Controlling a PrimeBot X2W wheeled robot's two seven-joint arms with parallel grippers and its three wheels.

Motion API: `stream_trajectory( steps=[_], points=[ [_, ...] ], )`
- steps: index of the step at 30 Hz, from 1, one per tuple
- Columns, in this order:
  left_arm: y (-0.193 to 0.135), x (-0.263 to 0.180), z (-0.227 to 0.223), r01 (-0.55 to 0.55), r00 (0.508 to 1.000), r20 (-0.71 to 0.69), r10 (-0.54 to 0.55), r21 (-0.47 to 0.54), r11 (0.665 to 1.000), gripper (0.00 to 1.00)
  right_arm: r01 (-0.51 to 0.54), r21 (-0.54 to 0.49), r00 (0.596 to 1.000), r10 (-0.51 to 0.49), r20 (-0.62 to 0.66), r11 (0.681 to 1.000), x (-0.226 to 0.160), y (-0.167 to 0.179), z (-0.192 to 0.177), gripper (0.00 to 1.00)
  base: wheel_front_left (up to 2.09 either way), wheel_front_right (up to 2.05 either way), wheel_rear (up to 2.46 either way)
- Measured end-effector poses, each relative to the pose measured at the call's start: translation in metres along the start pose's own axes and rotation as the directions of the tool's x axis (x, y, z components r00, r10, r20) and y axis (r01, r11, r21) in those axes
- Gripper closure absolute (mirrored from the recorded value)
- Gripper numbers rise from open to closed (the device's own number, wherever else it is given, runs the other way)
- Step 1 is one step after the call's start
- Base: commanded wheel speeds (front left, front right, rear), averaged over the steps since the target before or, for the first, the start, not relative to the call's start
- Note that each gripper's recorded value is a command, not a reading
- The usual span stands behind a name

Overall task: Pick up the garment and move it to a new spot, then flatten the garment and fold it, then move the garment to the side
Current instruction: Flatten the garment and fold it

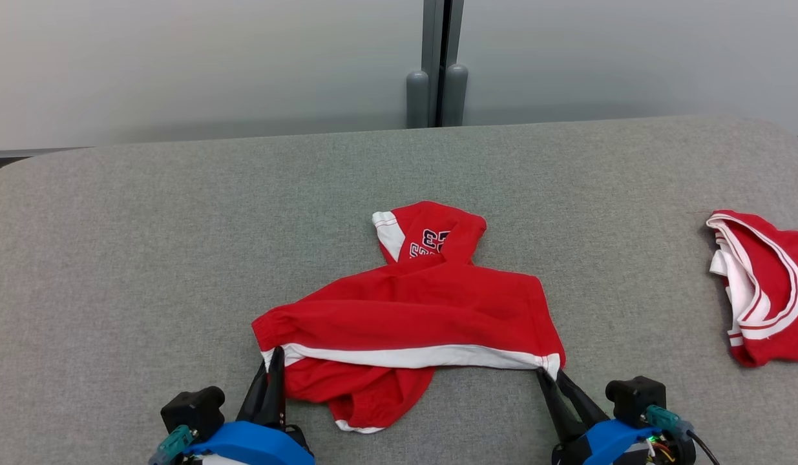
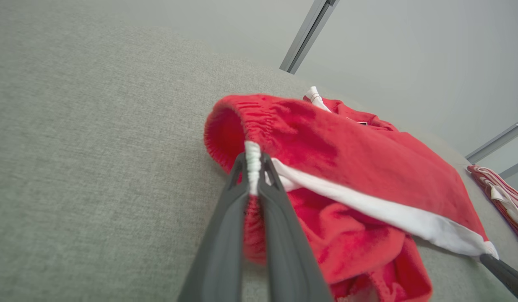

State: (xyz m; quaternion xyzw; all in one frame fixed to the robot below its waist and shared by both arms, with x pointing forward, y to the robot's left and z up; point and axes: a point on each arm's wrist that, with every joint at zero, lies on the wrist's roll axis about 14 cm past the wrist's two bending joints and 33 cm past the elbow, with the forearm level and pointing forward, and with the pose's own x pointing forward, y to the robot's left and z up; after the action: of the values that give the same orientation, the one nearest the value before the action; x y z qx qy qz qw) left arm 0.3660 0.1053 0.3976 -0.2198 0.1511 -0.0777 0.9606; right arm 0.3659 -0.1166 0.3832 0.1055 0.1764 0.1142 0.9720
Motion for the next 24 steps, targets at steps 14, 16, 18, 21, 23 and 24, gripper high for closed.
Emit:
stream_trajectory(
  steps=[14,16,18,21,23,24],
  points=[
    [-0.026,0.004,0.044,0.080,0.988,0.128,-0.091,0.093,0.993,1.00,0.060,0.024,0.964,-0.064,0.260,0.998,-0.007,-0.019,0.083,1.00,0.00,0.00,0.00],
    [-0.042,0.010,0.066,0.123,0.972,0.182,-0.147,0.139,0.983,1.00,0.052,0.016,0.934,-0.054,0.354,0.999,-0.010,-0.017,0.117,1.00,0.00,0.00,0.00],
    [-0.061,0.017,0.092,0.165,0.948,0.240,-0.208,0.190,0.968,1.00,0.046,-0.003,0.888,-0.039,0.457,0.999,-0.016,-0.016,0.157,1.00,0.00,0.00,0.00],
    [-0.090,0.024,0.138,0.218,0.892,0.327,-0.314,0.297,0.930,1.00,0.050,-0.039,0.804,-0.017,0.595,0.998,-0.030,-0.017,0.216,1.00,0.00,0.00,0.00],
    [-0.115,0.028,0.171,0.254,0.838,0.377,-0.394,0.371,0.893,1.00,0.056,-0.070,0.745,0.005,0.668,0.996,-0.041,-0.018,0.252,1.00,0.00,0.00,0.00],
    [-0.125,0.030,0.186,0.266,0.812,0.397,-0.427,0.399,0.877,1.00,0.059,-0.087,0.717,0.019,0.697,0.994,-0.045,-0.017,0.268,1.00,0.00,0.00,0.00]
  ],
)
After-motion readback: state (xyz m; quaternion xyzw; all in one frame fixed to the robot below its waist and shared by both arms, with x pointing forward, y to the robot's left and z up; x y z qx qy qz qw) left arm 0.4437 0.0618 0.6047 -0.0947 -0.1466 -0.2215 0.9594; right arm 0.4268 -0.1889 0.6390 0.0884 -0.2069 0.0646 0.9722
